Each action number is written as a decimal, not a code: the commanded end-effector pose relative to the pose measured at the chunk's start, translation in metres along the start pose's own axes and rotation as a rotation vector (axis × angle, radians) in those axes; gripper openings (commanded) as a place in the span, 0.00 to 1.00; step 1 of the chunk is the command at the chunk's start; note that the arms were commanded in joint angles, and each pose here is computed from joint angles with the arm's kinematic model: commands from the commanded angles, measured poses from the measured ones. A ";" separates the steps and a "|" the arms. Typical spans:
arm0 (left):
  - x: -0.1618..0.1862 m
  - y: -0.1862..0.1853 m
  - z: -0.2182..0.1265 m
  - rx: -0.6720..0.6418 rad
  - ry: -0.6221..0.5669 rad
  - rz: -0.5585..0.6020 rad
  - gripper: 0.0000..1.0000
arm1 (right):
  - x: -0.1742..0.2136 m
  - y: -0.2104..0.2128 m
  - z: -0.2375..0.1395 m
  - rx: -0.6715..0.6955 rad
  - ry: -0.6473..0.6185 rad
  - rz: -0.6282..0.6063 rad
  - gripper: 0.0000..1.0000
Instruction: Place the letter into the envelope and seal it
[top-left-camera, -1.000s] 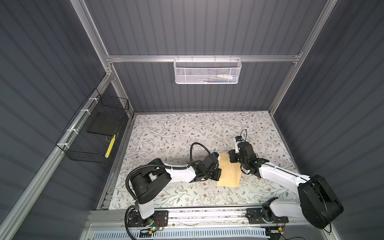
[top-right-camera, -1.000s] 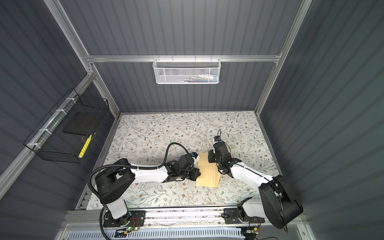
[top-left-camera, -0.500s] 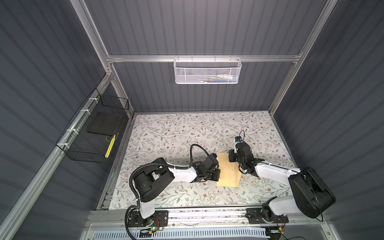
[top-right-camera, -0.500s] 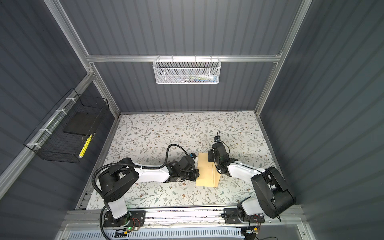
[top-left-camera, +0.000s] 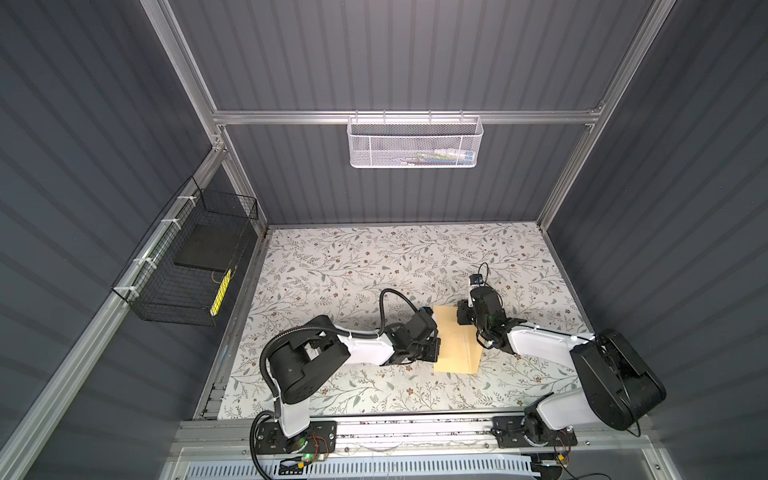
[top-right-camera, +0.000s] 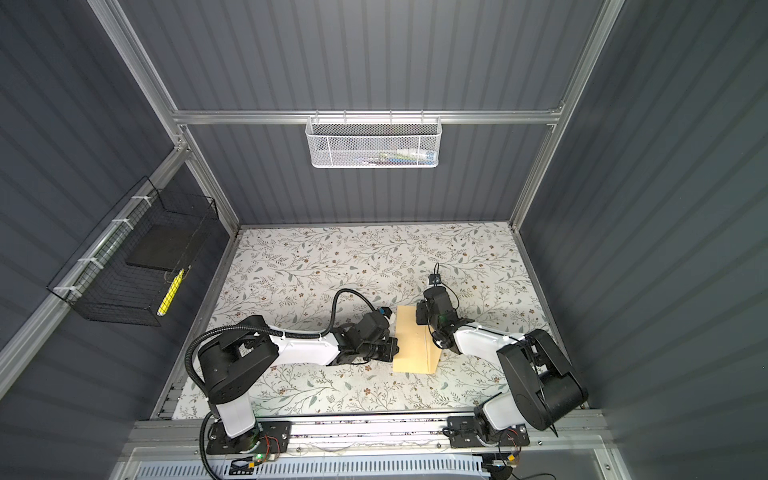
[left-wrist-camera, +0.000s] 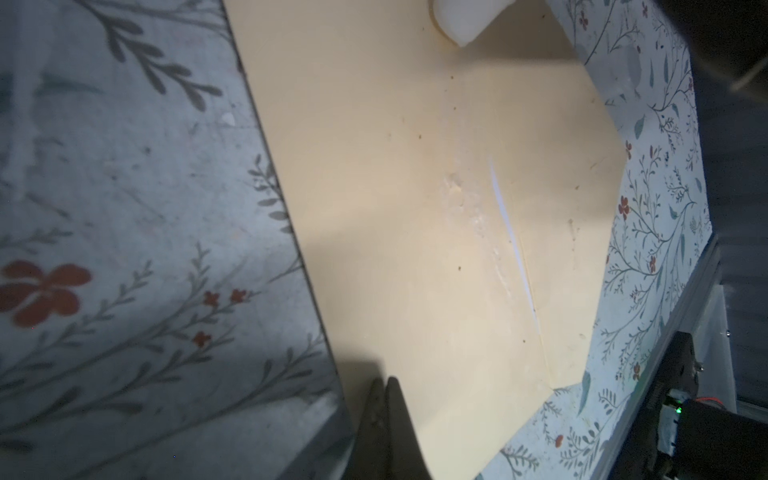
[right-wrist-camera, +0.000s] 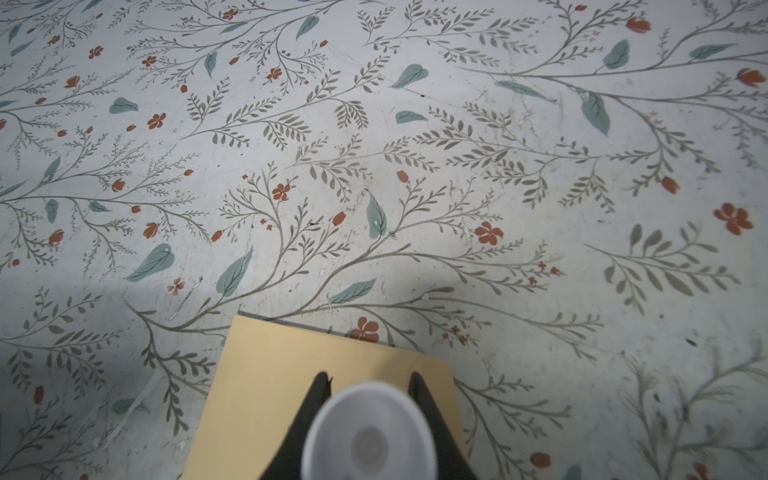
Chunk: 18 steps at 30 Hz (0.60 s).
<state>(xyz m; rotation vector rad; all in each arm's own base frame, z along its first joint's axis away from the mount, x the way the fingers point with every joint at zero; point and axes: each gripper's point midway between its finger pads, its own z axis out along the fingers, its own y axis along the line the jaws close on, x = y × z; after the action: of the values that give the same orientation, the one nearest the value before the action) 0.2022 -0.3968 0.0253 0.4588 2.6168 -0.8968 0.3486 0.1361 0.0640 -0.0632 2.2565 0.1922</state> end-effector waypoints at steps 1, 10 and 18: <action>0.015 0.020 0.008 -0.073 0.032 -0.028 0.00 | 0.013 0.001 -0.003 -0.025 0.040 0.008 0.00; 0.017 0.028 0.012 -0.103 0.037 -0.069 0.00 | 0.019 0.014 -0.018 -0.094 0.118 0.000 0.00; 0.016 0.031 0.011 -0.118 0.026 -0.084 0.00 | 0.036 0.011 -0.027 -0.085 0.167 -0.002 0.00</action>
<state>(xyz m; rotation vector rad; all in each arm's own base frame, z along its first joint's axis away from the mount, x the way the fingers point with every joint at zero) 0.2081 -0.3974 0.0245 0.3677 2.6207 -0.8979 0.3190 0.1428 0.0620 -0.1318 2.3584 0.2713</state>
